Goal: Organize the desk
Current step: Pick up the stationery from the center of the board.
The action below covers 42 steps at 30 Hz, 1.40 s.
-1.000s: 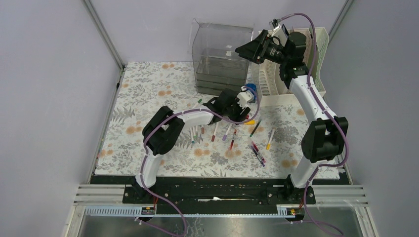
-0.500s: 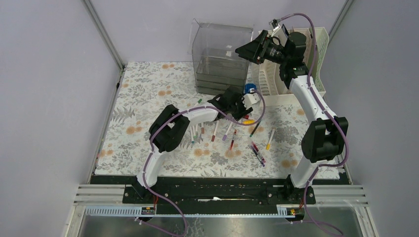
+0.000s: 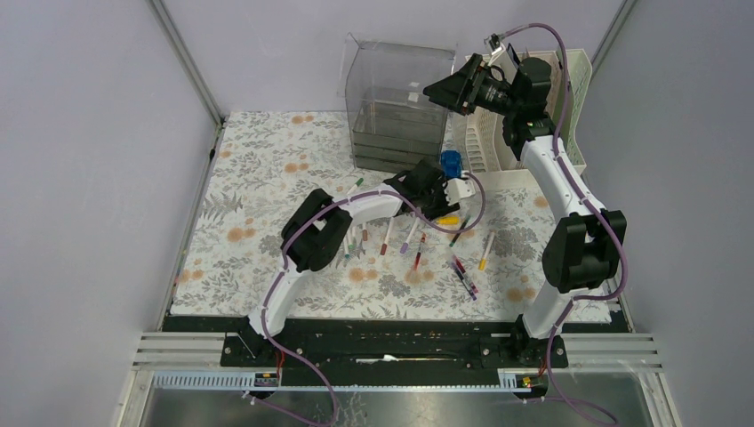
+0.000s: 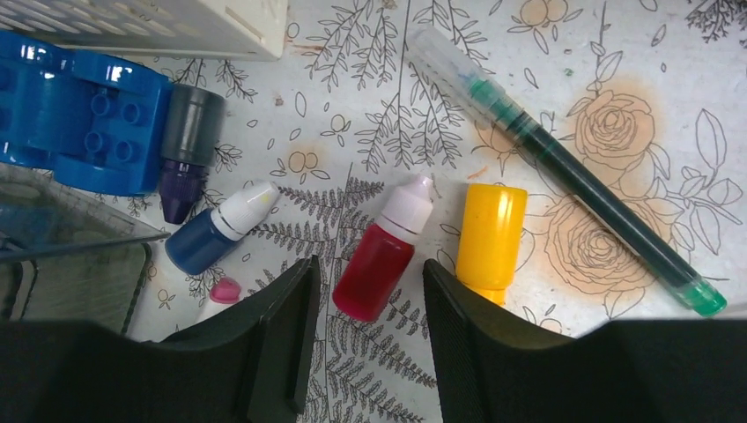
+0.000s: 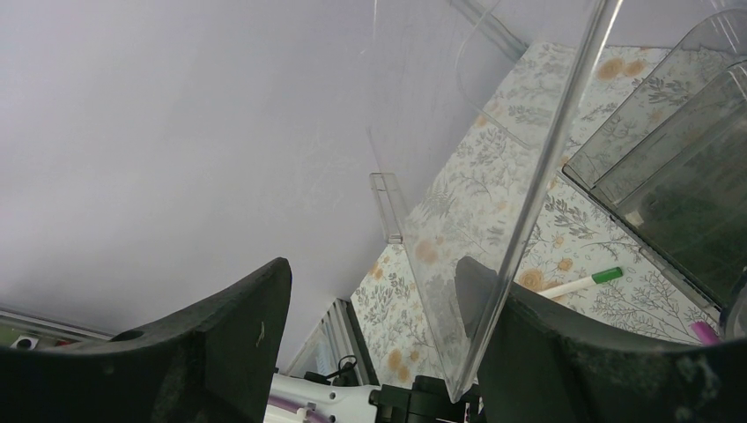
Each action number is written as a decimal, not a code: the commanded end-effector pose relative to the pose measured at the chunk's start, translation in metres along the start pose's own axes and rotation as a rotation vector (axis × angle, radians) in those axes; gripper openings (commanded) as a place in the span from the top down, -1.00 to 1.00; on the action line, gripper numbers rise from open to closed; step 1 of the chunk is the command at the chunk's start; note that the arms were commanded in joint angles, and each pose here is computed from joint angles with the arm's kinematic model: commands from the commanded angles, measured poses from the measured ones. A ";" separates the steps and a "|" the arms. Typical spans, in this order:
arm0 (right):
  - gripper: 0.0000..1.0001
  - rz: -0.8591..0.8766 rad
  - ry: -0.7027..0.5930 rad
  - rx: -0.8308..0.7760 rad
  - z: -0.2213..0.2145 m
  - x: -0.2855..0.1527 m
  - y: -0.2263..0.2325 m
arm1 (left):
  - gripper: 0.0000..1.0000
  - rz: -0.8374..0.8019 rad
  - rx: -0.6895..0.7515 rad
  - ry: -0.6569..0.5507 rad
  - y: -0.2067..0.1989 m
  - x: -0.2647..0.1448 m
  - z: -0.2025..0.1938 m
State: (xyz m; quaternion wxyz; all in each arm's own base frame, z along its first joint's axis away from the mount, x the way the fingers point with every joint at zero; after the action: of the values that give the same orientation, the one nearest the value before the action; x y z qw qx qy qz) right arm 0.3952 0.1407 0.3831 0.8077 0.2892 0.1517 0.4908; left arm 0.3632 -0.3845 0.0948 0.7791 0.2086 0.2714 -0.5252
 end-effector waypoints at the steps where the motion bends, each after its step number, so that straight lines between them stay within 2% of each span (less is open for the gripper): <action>1: -0.52 0.066 -0.024 -0.078 0.010 -0.003 0.014 | -0.03 -0.059 0.059 -0.018 -0.004 0.005 0.006; 4: -0.52 0.065 -0.024 -0.077 0.010 -0.003 0.014 | 0.04 -0.097 0.061 -0.005 -0.009 0.007 0.002; 6: -0.52 0.066 -0.025 -0.077 0.011 -0.002 0.014 | 0.23 -0.119 0.057 0.005 -0.013 0.008 0.000; 11: -0.52 0.069 -0.029 -0.077 0.012 -0.001 0.013 | 0.84 -0.115 0.032 0.023 -0.018 0.007 -0.001; 14: -0.52 0.071 -0.028 -0.074 0.011 -0.001 0.013 | 0.99 -0.066 -0.027 0.019 -0.017 0.000 0.004; 17: -0.52 0.069 -0.029 -0.076 0.011 -0.003 0.013 | 1.00 0.005 -0.089 -0.052 -0.017 -0.015 0.013; 23: -0.51 0.063 -0.029 -0.076 0.010 -0.005 0.012 | 1.00 0.154 -0.231 -0.271 -0.021 -0.062 0.036; 29: -0.51 0.057 -0.027 -0.069 0.007 -0.007 0.011 | 1.00 0.191 -0.402 -0.475 -0.035 -0.114 0.045; 33: -0.51 0.055 -0.029 -0.070 0.006 -0.008 0.012 | 1.00 0.195 -0.611 -0.584 -0.043 -0.149 0.020; 36: -0.52 0.055 -0.032 -0.069 0.006 -0.009 0.013 | 1.00 0.227 -0.775 -0.710 -0.036 -0.187 0.010; 39: -0.52 0.054 -0.032 -0.070 0.006 -0.009 0.013 | 1.00 0.287 -1.017 -0.831 -0.019 -0.220 0.000; 42: -0.51 0.054 -0.033 -0.070 0.006 -0.009 0.014 | 1.00 0.218 -1.261 -0.958 0.001 -0.244 -0.008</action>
State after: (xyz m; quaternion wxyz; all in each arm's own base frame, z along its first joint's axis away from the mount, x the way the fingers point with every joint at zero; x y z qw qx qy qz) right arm 0.3960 0.1387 0.3697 0.8052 0.2951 0.1618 0.4883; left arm 0.2760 -0.2320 0.2086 0.8963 -0.2956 0.1842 -0.2745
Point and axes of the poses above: each gripper's point midway between its finger pads, its own x axis out along the fingers, its own y axis along the line the jaws close on, z = x × y, the point moved 10 cm from there along -x, back along the fingers, and after that the axes turned 13 degrees about -x, right-handed, at the moved point
